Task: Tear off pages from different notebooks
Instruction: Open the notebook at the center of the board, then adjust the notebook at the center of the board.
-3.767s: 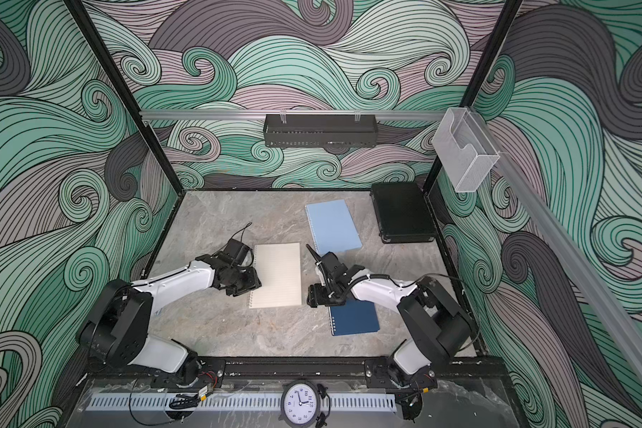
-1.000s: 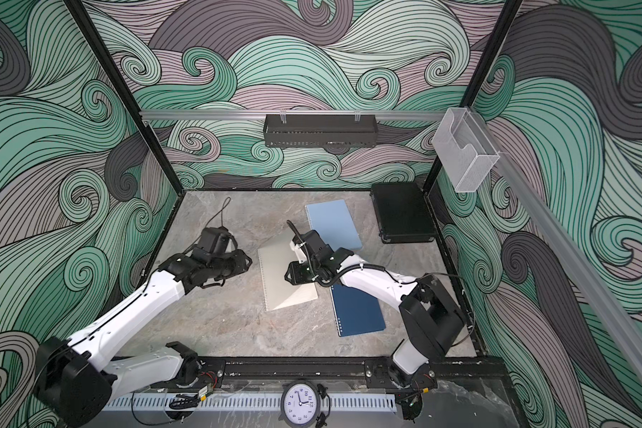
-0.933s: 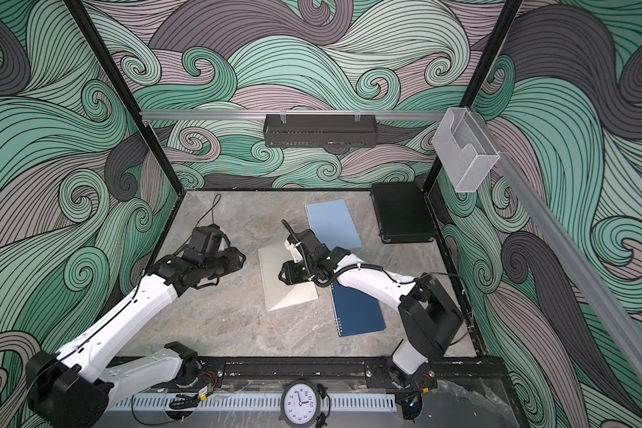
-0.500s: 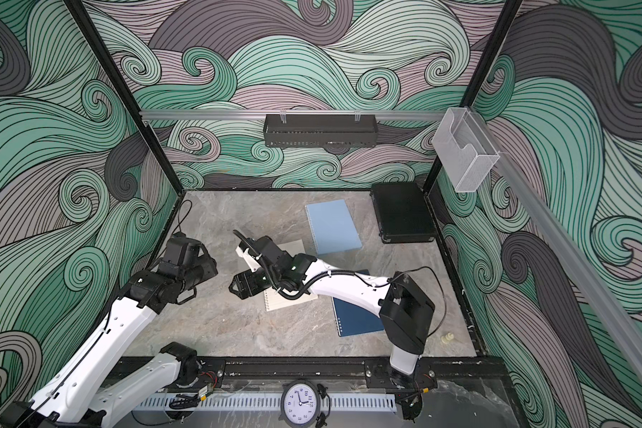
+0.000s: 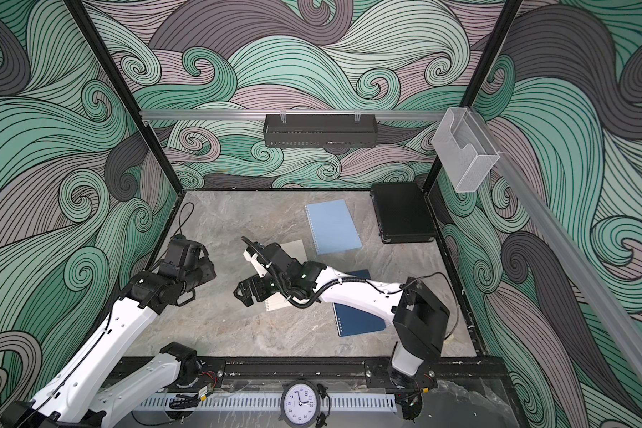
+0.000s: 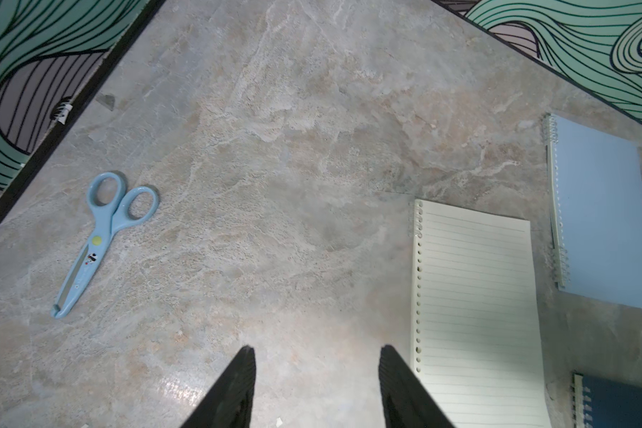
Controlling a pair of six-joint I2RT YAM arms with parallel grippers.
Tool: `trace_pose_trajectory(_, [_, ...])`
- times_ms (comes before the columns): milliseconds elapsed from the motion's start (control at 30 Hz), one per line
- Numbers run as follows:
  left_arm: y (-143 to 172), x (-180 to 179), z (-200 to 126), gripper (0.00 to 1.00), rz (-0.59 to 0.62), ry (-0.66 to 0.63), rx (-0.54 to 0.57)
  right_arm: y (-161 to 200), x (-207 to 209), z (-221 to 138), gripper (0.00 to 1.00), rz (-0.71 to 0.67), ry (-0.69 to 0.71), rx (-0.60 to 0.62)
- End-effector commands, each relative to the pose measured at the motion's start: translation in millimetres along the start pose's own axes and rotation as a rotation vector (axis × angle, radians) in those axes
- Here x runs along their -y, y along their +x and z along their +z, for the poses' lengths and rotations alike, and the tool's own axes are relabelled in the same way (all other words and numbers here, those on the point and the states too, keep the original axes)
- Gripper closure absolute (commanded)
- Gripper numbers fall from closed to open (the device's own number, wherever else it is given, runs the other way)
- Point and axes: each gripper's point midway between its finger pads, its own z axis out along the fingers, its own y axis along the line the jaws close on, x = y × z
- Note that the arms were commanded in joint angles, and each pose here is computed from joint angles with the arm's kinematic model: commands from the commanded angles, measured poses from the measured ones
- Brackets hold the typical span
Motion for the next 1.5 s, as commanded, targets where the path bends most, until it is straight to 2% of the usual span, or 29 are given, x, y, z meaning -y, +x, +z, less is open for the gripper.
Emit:
trace_pose_trajectory(0, [7.3,16.8,8.3,0.46,0.03,0.074,-0.054,-15.2,13.6,-19.7,0.0,-0.008,0.052,0.082])
trace_pose_trajectory(167, [19.7,38.1,16.8,0.47,0.058,0.142,-0.17,-8.5,47.4,-38.6,0.0,0.036,0.116,0.096])
trace_pose_trajectory(300, [33.4,58.2,29.3,0.5,0.072,0.21,-0.239,4.5,91.9,-54.7,0.02,0.093,0.239,0.063])
trace_pose_trajectory(467, [55.4,71.3,50.5,0.53,0.08,0.222,-0.326,28.1,150.8,-64.0,0.12,0.153,0.402,-0.022])
trace_pose_trajectory(633, [78.4,87.2,64.6,0.55,0.122,0.226,-0.408,57.9,186.2,-53.1,0.27,0.212,0.471,-0.142])
trace_pose_trajectory(800, [101.6,97.9,77.0,0.57,0.135,0.22,-0.463,74.2,200.5,-29.0,0.35,0.245,0.484,-0.224])
trace_pose_trajectory(933, [116.6,102.1,84.1,0.57,0.142,0.213,-0.485,81.4,206.7,-14.5,0.38,0.276,0.483,-0.246])
trace_pose_trajectory(1200, [119.1,102.9,89.0,0.57,0.161,0.193,-0.489,91.8,205.1,-5.5,0.41,0.276,0.486,-0.276])
trace_pose_trajectory(1467, [131.6,106.4,106.5,0.58,0.187,0.154,-0.542,106.5,193.8,4.5,0.46,0.272,0.47,-0.308])
